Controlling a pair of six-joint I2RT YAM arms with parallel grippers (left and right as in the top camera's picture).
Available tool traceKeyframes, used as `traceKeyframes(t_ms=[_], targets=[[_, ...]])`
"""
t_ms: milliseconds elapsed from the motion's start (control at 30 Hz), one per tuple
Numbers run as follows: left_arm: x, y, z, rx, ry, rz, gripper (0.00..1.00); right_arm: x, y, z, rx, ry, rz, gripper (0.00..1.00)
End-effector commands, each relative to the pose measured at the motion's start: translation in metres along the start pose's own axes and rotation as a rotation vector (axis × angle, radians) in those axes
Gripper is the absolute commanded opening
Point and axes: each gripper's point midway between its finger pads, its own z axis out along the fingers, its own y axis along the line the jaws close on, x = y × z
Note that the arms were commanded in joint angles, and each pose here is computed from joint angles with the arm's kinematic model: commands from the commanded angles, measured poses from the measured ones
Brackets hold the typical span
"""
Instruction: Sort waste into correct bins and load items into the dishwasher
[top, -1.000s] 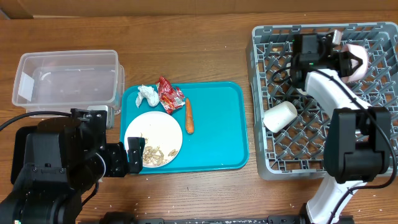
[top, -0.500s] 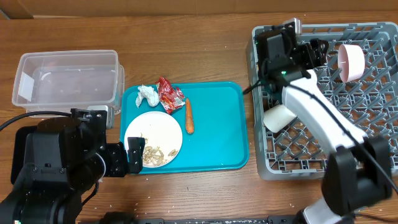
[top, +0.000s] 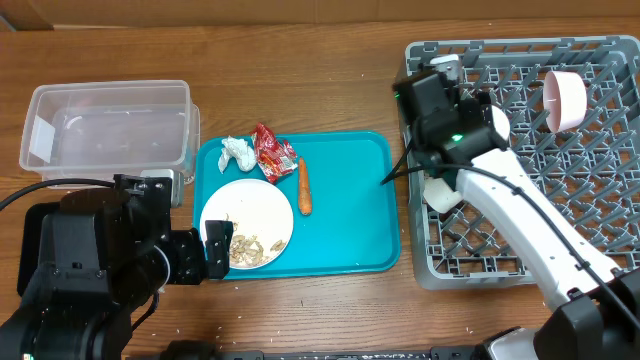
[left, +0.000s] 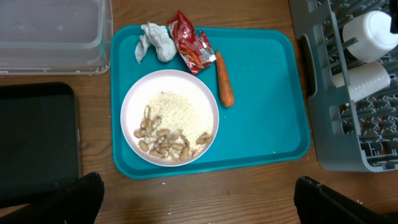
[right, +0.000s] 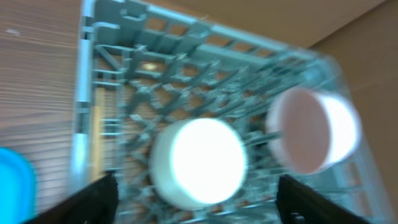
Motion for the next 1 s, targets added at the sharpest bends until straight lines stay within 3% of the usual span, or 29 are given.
traceKeyframes(t_ms=[0, 67, 133, 200, 367, 533, 833, 967], targets=[[-0.003, 0.002, -0.002, -0.011, -0.011, 0.017, 1.00, -0.005, -0.015, 0.011, -0.183, 0.054, 0.312, 0.60], [-0.003, 0.002, -0.002, -0.011, -0.011, 0.017, 1.00, -0.006, -0.040, 0.027, -0.213, 0.079, 0.450, 0.29], [-0.003, 0.002, -0.002, -0.011, -0.011, 0.017, 1.00, -0.011, -0.065, 0.041, -0.267, 0.080, 0.576, 0.13], [-0.003, 0.002, -0.002, -0.011, -0.011, 0.017, 1.00, -0.017, -0.090, 0.052, -0.337, 0.055, 0.674, 0.04], [-0.003, 0.002, -0.002, -0.011, -0.010, 0.017, 1.00, -0.033, -0.154, 0.065, -0.439, -0.077, 0.824, 0.04], [-0.003, 0.002, -0.002, -0.011, -0.010, 0.017, 1.00, -0.027, -0.192, 0.083, -0.363, -0.118, 0.868, 0.04], [-0.003, 0.002, -0.002, -0.011, -0.010, 0.017, 1.00, 0.021, -0.179, 0.134, -0.222, 0.070, 0.863, 0.04], [-0.003, 0.002, -0.002, -0.011, -0.011, 0.017, 1.00, 0.013, -0.145, 0.120, -0.356, 0.084, 0.731, 0.04]])
